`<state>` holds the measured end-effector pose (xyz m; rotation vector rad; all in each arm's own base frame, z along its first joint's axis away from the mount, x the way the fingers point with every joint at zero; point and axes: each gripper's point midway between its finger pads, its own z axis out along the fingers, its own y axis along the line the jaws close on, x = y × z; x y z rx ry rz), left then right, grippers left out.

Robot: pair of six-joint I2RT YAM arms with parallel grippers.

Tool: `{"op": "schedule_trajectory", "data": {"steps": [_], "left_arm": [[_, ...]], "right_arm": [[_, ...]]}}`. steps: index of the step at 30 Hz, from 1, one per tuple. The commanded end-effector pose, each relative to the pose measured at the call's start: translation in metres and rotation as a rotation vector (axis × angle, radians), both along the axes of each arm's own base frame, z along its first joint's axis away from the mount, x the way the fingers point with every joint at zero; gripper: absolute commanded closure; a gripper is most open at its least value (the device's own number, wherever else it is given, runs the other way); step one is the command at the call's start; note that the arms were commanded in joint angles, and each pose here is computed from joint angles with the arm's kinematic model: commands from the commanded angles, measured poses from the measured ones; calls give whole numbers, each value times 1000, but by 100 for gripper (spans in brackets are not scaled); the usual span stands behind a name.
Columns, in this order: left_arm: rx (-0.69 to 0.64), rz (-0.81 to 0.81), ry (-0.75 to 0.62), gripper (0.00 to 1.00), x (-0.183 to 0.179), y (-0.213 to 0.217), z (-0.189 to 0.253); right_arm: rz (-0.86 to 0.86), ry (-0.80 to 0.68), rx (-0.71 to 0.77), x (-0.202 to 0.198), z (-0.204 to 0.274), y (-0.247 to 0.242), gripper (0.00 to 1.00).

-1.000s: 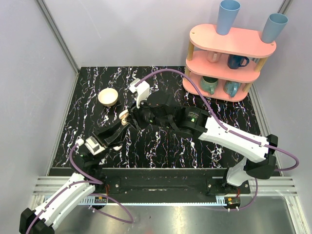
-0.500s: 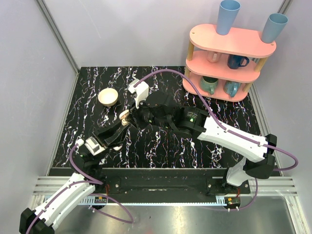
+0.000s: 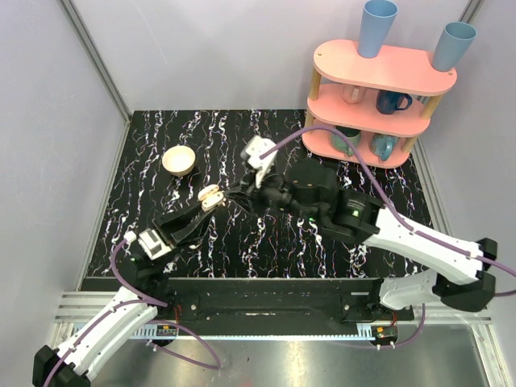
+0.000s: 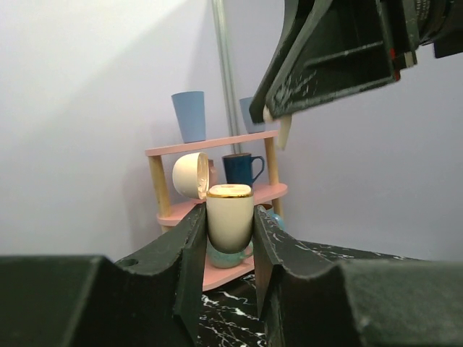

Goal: Insert the wireless bluetooth earbuds into the charging case
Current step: Pick up the right earbud from the charging case, then insert the right earbud into the right side groove of the charging case.

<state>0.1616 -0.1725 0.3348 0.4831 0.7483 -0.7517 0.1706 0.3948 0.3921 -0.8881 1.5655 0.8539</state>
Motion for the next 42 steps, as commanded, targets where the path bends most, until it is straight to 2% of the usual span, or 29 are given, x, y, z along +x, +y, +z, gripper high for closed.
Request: {"op": "schedule_trajectory", "data": {"steps": [1,11,21,32,42], "left_arm": [[-9,-101,-69,100,-24,-5,25],[-42,-303,-139,100,-61,-13,56],[-81,-402,-159,100,-75,-14,68],[-71,-413,-153,100,-74,-18,66],[-62,-449,-143,100,-75,-22,68]], "right_arm": [[136,-185,181,-13,61,-21,78],[515,-257,315,-53,79,-47,77],[736,-266,336,-84,94,-65,79],[861,-217,381,-91,94,-53,78],[945,-174,324,-84,75,-36,78]]}}
